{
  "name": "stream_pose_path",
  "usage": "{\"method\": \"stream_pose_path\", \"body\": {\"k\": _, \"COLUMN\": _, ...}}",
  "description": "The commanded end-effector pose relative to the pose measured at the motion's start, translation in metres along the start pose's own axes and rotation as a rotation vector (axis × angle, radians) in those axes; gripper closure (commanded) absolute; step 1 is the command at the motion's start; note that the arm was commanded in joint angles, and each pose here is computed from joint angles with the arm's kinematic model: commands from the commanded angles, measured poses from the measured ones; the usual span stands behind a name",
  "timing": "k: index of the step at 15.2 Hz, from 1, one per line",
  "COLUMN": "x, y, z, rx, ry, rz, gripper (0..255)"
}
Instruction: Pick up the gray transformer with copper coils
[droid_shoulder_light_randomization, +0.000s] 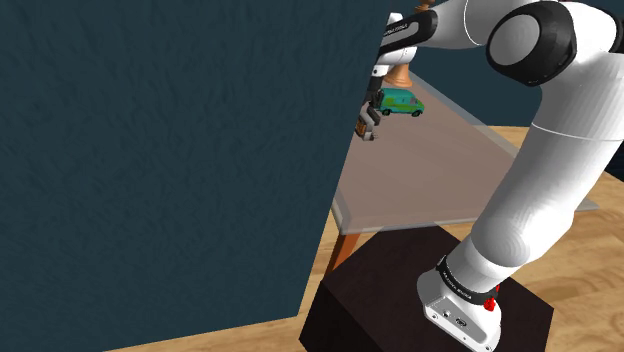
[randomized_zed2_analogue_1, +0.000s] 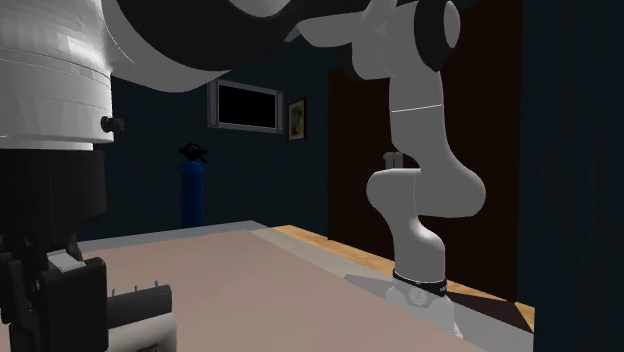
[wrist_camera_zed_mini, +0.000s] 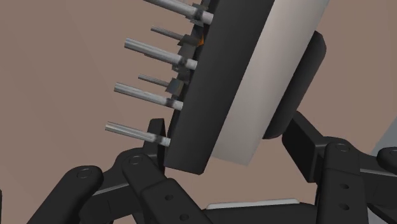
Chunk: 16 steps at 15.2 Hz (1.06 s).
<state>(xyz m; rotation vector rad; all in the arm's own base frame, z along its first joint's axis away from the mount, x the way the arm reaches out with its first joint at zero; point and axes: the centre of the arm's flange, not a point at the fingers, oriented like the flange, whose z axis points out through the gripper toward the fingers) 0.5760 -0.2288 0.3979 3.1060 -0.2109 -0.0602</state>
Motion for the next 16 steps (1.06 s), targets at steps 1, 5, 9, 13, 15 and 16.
{"method": "stream_pose_path", "body": {"k": 1, "x": -0.001, "y": 0.000, "z": -0.008, "rx": 0.000, "ry": -0.001, "rz": 0.000, "gripper": 255}}
{"method": "stream_pose_path", "body": {"k": 5, "x": -0.002, "y": 0.001, "z": -0.029, "rx": 0.000, "ry": -0.001, "rz": 0.000, "gripper": 255}}
{"method": "stream_pose_path", "body": {"k": 9, "x": -0.002, "y": 0.001, "z": -0.050, "rx": 0.000, "ry": -0.001, "rz": 0.000, "gripper": 255}}
{"method": "stream_pose_path", "body": {"k": 13, "x": -0.003, "y": 0.002, "z": -0.071, "rx": 0.000, "ry": -0.001, "rz": 0.000, "gripper": 255}}
{"method": "stream_pose_path", "body": {"k": 15, "x": -0.003, "y": 0.002, "z": -0.077, "rx": 0.000, "ry": -0.001, "rz": 0.000, "gripper": 255}}
{"method": "stream_pose_path", "body": {"k": 16, "x": -0.003, "y": 0.002, "z": -0.077, "rx": 0.000, "ry": -0.001, "rz": 0.000, "gripper": 255}}
